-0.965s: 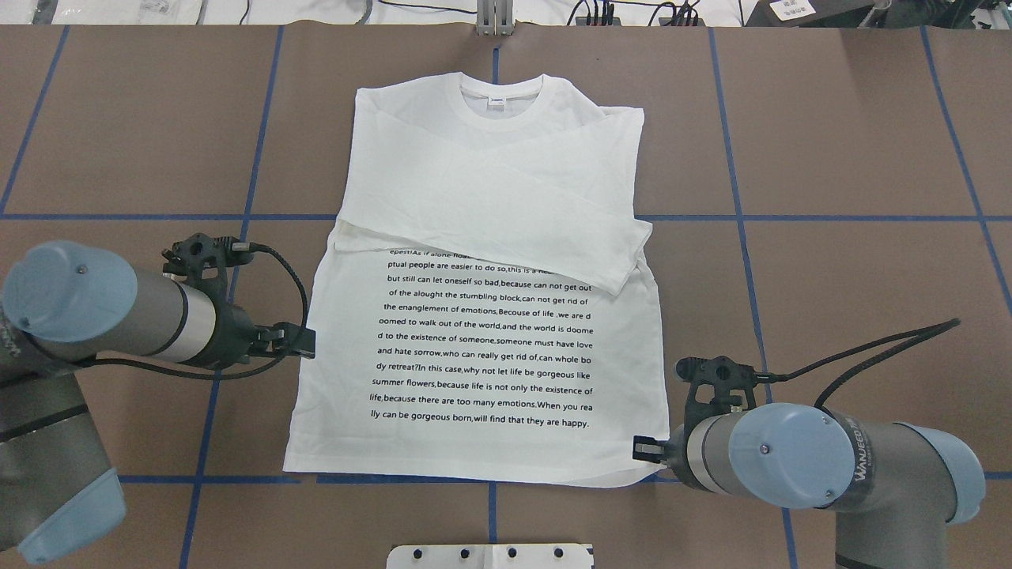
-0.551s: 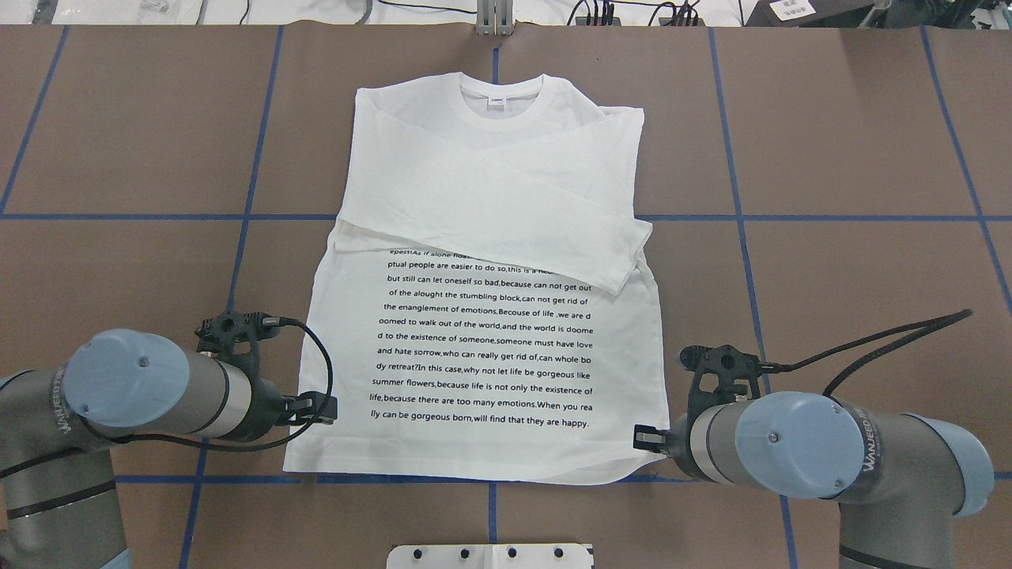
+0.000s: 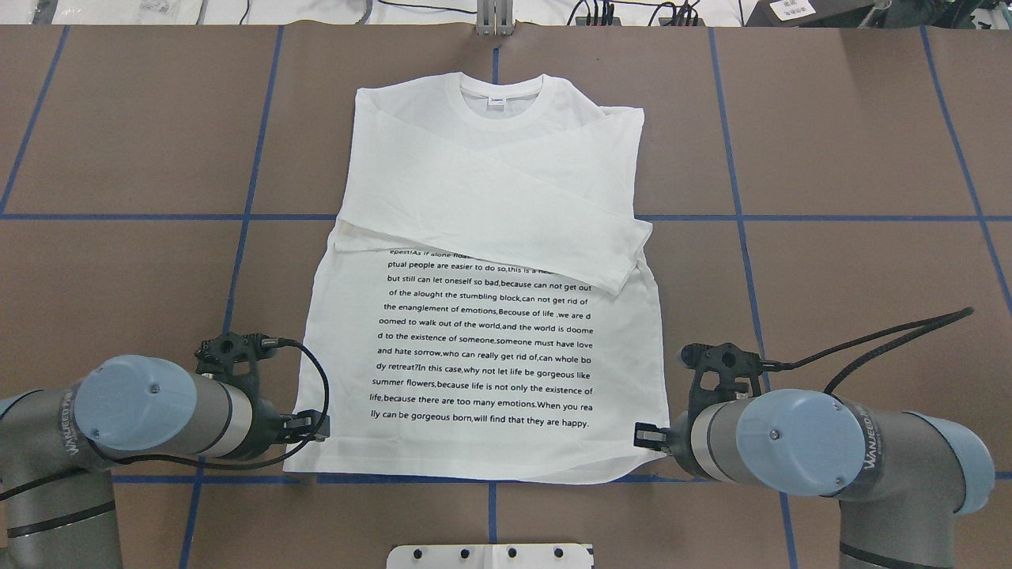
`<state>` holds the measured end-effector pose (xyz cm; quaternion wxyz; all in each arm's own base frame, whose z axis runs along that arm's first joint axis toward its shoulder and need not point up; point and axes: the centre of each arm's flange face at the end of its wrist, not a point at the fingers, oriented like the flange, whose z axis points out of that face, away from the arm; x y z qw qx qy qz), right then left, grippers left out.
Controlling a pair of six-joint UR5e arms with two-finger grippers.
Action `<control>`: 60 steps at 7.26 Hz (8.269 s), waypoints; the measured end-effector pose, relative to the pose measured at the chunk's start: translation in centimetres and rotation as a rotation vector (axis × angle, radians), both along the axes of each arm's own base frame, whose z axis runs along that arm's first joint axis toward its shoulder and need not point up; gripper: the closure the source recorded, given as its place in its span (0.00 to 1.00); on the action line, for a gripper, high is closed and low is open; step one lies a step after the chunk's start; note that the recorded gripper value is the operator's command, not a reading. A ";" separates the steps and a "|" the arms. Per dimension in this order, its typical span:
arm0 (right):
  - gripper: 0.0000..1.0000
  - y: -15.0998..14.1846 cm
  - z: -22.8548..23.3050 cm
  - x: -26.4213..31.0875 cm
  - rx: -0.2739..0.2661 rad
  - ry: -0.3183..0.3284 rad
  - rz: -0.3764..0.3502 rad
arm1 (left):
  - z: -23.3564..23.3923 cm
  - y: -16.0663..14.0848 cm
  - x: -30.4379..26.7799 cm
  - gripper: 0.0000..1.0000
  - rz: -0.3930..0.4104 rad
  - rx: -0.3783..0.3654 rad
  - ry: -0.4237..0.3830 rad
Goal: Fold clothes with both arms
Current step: 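Grasp both hem corners with the left and right grippers, then lift the hem with both grippers and carry it toward the collar, then lower the hem onto the collar and open both grippers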
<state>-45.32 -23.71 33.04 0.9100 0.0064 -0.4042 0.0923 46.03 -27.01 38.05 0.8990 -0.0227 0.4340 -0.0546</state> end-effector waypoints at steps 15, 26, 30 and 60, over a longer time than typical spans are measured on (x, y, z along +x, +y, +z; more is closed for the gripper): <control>1.00 -1.1 0.2 1.2 -0.019 -0.002 0.013 | 0.1 2.1 1.5 1.00 0.010 -0.055 -0.022; 1.00 7.5 -3.4 8.6 -0.129 -0.111 -0.269 | -13.2 9.5 -6.8 1.00 0.159 -0.104 0.079; 1.00 6.4 -5.9 11.1 -0.171 -0.184 -0.289 | -15.4 10.9 -8.4 1.00 0.188 -0.136 0.096; 1.00 -39.1 -2.7 6.4 -0.152 -0.145 0.266 | -2.5 -35.0 -5.7 1.00 -0.288 0.003 0.133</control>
